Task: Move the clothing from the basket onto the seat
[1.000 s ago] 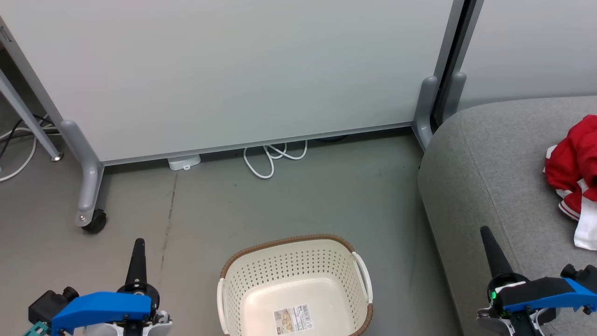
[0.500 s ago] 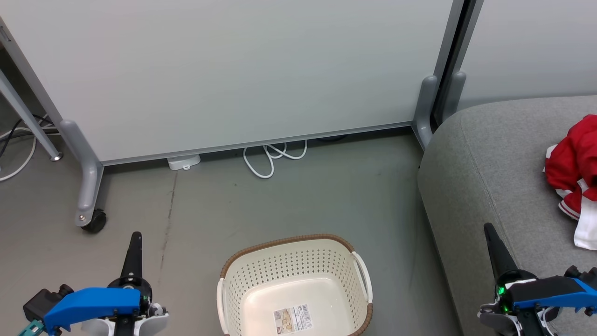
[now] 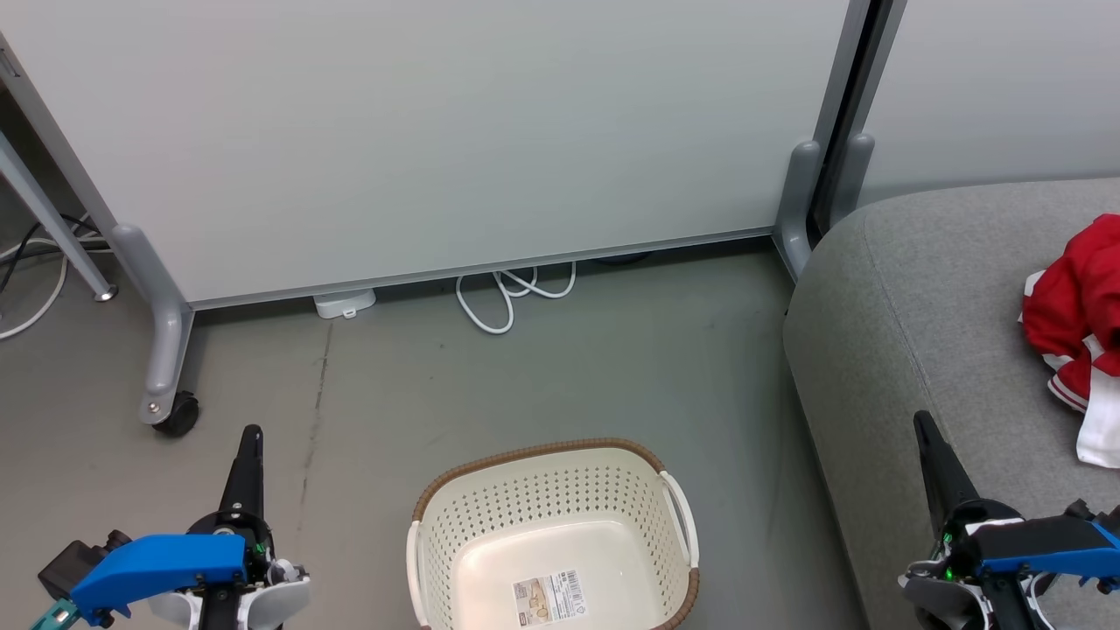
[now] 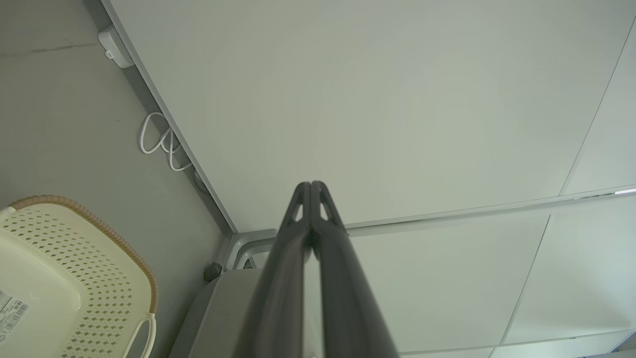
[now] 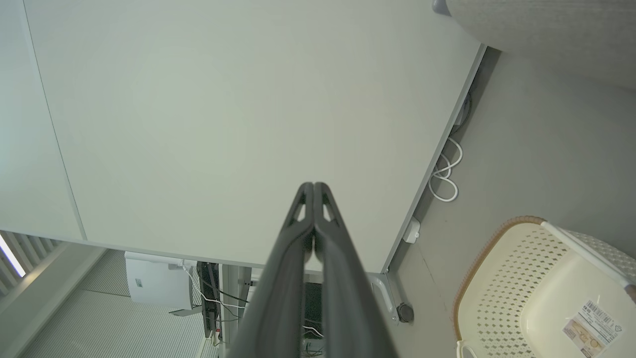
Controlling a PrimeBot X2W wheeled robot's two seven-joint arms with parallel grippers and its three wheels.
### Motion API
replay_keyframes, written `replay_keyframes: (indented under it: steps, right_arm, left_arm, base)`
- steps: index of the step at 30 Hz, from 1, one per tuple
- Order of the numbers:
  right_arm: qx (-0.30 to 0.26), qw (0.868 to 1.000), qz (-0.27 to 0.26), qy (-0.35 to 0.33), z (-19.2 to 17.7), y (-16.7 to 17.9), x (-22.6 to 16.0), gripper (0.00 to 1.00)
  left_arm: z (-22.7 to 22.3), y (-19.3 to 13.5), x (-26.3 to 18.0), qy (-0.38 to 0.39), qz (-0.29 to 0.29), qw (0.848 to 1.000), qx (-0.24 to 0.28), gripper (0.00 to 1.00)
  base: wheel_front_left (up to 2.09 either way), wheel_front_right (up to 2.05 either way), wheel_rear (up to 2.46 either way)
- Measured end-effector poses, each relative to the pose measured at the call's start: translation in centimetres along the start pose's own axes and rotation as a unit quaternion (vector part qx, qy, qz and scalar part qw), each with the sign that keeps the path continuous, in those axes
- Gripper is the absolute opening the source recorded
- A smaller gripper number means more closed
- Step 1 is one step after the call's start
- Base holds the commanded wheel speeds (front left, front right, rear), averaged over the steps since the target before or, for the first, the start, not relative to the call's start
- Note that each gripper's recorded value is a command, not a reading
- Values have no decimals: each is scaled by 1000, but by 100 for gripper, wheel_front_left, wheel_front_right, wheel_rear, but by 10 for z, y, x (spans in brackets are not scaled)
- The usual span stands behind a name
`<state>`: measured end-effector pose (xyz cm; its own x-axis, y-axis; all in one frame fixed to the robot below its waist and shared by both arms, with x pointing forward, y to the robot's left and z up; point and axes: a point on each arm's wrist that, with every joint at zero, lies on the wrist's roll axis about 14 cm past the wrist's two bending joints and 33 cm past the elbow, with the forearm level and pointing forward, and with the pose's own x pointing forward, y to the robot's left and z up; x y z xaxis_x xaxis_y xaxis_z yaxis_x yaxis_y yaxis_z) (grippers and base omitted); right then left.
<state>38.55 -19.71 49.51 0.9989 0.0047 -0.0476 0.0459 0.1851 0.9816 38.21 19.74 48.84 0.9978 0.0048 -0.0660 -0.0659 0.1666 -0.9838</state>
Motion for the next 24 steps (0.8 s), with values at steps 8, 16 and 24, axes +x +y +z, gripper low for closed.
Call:
replay_keyframes:
  steps: [8, 16, 24]
  right_arm:
    - [30, 1000, 5, -1, 1, 2, 0, 0]
    - [57, 998, 10, -3, 3, 4, 1, 0]
    - [83, 996, 15, -3, 4, 7, 1, 0]
  left_arm:
    - [1, -4, 1, 0, -7, 1000, -27, 0]
    - [3, -9, 3, 0, -16, 999, -52, 0]
    - [5, -13, 4, 0, -23, 997, -76, 0]
  base:
    - [0, 0, 0]
    - [0, 0, 0]
    - [0, 0, 0]
